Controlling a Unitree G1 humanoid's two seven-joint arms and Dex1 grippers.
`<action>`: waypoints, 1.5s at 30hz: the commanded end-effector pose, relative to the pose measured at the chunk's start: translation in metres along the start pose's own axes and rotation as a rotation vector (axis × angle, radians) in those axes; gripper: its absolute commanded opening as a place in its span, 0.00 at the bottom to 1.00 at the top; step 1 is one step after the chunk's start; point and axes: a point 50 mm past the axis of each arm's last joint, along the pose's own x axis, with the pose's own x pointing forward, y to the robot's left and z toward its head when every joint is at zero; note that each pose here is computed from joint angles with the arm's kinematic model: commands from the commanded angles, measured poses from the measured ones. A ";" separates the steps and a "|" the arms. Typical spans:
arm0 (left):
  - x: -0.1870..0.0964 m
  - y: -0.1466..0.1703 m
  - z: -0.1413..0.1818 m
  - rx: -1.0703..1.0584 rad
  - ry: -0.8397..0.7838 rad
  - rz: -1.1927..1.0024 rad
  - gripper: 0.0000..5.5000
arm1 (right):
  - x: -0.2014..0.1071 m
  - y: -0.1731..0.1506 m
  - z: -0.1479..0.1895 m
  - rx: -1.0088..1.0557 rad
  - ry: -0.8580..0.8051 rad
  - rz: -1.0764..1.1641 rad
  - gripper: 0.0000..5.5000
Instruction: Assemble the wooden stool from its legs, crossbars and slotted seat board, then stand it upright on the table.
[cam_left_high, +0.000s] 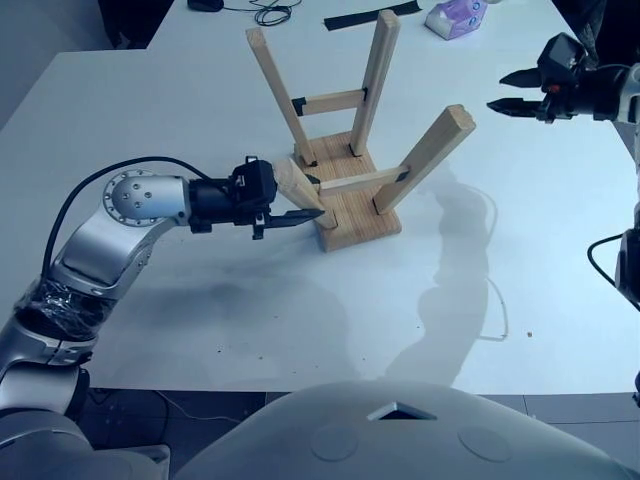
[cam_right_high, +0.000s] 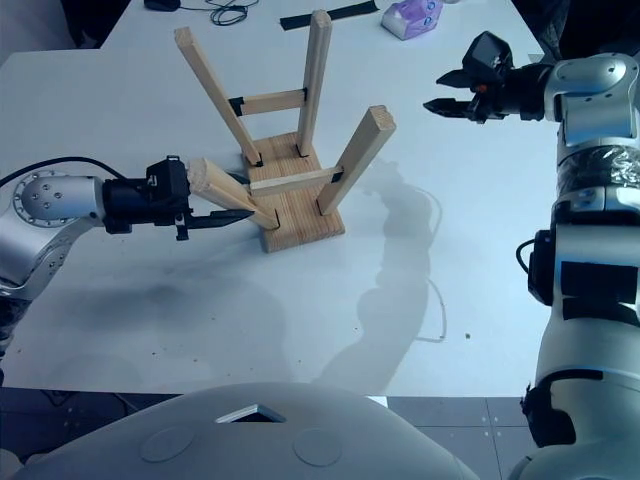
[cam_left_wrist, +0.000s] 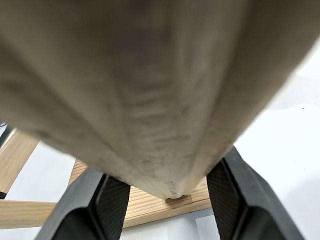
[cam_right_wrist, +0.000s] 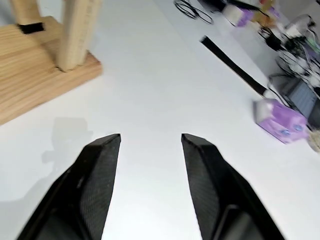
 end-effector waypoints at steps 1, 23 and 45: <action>-0.015 -0.039 -0.054 -0.223 0.323 -0.213 0.37 | -0.009 0.007 0.018 -0.023 -0.060 0.060 0.41; -0.020 -0.065 -0.049 -0.266 0.234 -0.288 0.38 | -0.036 0.043 0.127 -0.133 -0.332 0.341 0.41; -0.009 -0.054 -0.049 -0.233 0.246 -0.270 0.38 | 0.095 0.098 0.124 -0.147 -0.140 0.704 0.29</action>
